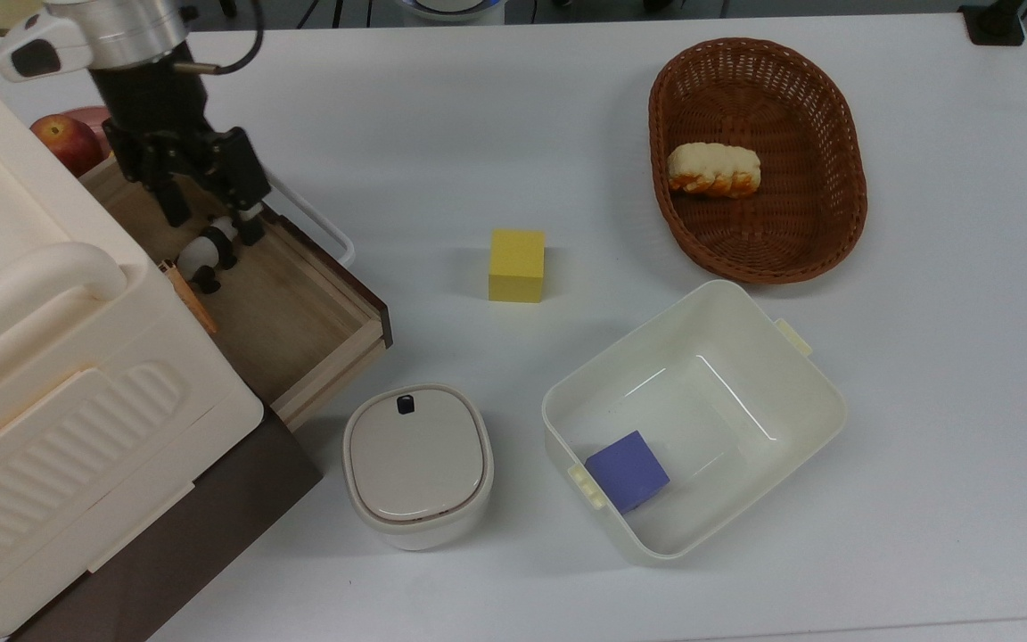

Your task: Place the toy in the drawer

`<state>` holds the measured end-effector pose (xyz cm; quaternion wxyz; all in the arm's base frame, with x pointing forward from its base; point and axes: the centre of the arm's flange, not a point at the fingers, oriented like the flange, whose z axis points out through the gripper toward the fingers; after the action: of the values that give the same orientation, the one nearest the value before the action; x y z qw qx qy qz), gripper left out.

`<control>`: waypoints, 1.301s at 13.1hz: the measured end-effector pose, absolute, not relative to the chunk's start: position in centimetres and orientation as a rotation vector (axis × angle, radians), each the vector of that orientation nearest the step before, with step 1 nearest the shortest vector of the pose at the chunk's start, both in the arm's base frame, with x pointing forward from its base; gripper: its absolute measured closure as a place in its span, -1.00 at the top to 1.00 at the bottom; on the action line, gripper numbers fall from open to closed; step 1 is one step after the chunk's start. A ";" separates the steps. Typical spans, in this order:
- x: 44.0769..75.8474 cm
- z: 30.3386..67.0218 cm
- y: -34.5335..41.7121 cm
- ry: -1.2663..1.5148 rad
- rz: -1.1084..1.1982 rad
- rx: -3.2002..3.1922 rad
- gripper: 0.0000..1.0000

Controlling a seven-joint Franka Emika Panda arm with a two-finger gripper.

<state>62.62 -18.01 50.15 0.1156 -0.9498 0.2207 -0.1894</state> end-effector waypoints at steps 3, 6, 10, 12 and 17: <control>63.3 54.0 -11.6 0.508 -0.618 -2.774 1.00; 61.7 57.2 -5.0 0.324 -0.529 -2.808 1.00; 59.6 56.8 -0.1 -0.005 -0.313 -3.031 1.00; 58.8 56.2 1.6 -0.118 -0.201 -3.131 1.00; 57.1 56.7 3.9 -0.003 -0.089 -3.202 1.00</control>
<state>57.05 3.89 56.75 -0.0307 -0.9991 -0.0009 -0.0277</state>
